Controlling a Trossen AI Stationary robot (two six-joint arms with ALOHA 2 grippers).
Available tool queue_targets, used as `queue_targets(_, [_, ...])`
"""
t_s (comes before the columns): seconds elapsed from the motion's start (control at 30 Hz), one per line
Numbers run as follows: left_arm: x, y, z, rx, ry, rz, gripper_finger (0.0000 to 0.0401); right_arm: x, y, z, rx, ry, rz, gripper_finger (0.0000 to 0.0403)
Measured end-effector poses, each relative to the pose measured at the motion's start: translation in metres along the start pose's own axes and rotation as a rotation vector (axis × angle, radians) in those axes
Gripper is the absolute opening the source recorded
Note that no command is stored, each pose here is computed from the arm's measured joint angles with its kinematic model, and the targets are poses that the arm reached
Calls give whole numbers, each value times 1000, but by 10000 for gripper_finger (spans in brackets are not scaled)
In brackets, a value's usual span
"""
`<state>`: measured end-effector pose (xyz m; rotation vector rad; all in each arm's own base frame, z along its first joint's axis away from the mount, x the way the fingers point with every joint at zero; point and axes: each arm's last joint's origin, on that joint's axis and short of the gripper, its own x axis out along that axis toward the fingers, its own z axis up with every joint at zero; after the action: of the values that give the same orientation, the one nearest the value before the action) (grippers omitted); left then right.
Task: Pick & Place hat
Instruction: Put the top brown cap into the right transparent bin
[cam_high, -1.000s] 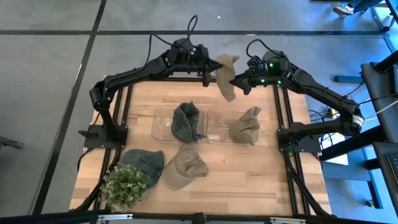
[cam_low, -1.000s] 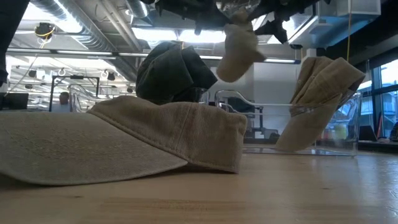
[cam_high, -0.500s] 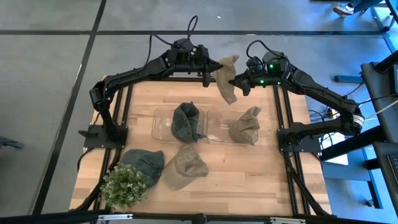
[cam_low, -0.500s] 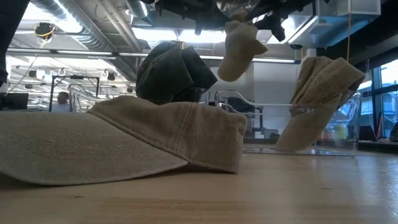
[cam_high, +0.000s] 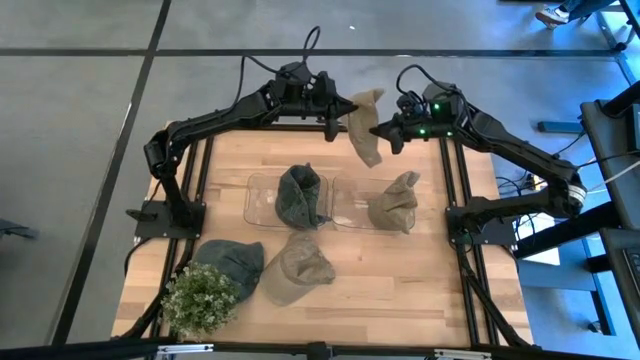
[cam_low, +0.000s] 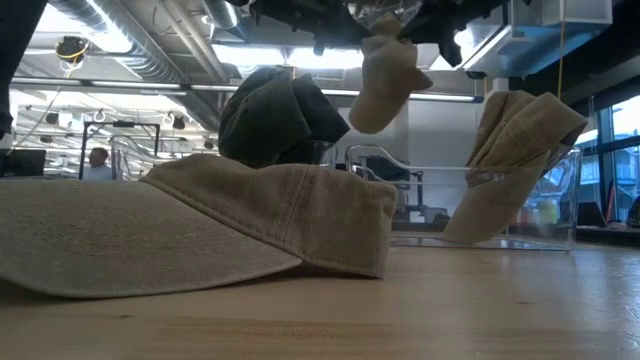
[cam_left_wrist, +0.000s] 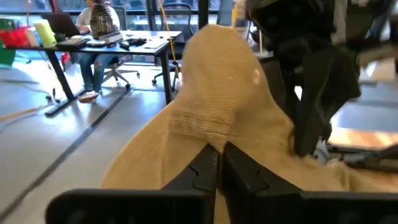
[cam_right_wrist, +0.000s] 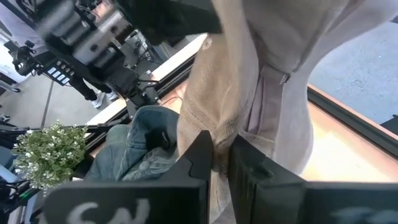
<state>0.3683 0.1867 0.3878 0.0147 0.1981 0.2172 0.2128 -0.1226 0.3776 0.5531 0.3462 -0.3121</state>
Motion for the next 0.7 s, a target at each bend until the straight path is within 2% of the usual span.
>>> queue_targets(0.2, [0,0,0,27,4,-2,45,-7,3,0,3,-16,2,29])
queue_targets(0.47, [-25,-2,14,24,20,6,133,-8,3,-2,19,10,-4,29])
queue_targets(0.57, [-41,3,17,35,60,42,148,-16,9,2,52,7,44,29])
queue_targets(0.7, [-57,7,17,-11,132,93,154,-34,29,16,65,32,110,29])
